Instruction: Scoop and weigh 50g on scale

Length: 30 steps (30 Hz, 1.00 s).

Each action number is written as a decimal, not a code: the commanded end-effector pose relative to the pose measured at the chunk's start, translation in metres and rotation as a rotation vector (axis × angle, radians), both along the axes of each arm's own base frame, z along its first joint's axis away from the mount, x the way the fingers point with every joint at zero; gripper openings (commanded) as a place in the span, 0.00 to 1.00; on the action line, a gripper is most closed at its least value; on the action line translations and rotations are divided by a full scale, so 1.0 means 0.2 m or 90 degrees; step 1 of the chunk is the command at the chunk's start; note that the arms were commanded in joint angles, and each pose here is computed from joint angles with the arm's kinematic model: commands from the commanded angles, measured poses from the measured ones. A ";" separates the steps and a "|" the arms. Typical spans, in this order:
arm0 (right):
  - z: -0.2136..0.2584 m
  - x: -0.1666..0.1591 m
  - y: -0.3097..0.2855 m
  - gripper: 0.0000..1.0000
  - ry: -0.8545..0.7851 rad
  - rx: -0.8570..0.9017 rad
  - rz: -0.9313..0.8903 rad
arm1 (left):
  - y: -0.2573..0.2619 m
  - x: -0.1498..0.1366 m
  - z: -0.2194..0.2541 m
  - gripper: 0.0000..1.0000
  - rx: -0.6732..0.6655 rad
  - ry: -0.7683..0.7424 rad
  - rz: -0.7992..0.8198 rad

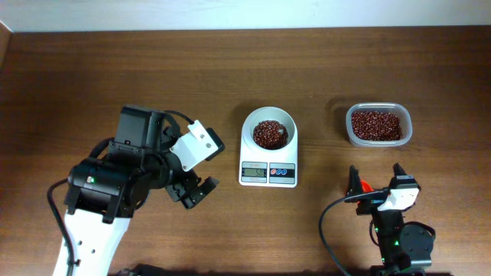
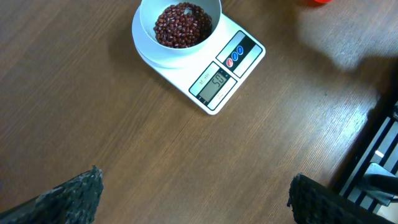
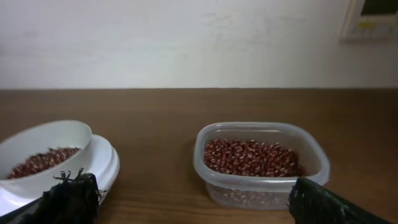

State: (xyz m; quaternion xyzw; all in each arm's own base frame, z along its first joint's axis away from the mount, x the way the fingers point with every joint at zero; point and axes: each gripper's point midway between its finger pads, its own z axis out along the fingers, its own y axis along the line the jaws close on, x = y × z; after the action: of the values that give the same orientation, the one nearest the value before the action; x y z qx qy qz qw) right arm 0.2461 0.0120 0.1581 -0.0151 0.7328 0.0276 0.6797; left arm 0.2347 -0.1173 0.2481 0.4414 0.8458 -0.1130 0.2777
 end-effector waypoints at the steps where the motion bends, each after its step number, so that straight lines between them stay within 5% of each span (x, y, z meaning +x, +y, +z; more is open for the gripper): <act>1: -0.01 0.00 0.00 0.99 -0.001 -0.054 0.001 | -0.01 0.00 0.03 0.99 -0.005 -0.013 -0.009; 30: -0.02 0.00 0.02 0.99 0.002 -0.026 0.010 | -0.01 0.00 0.03 0.99 -0.005 -0.013 -0.009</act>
State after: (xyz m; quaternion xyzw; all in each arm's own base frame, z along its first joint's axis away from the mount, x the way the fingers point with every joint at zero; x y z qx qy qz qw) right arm 0.2457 0.0170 0.1575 -0.0390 0.7328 0.0178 0.6791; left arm 0.2347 -0.1172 0.2481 0.4413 0.8458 -0.1128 0.2776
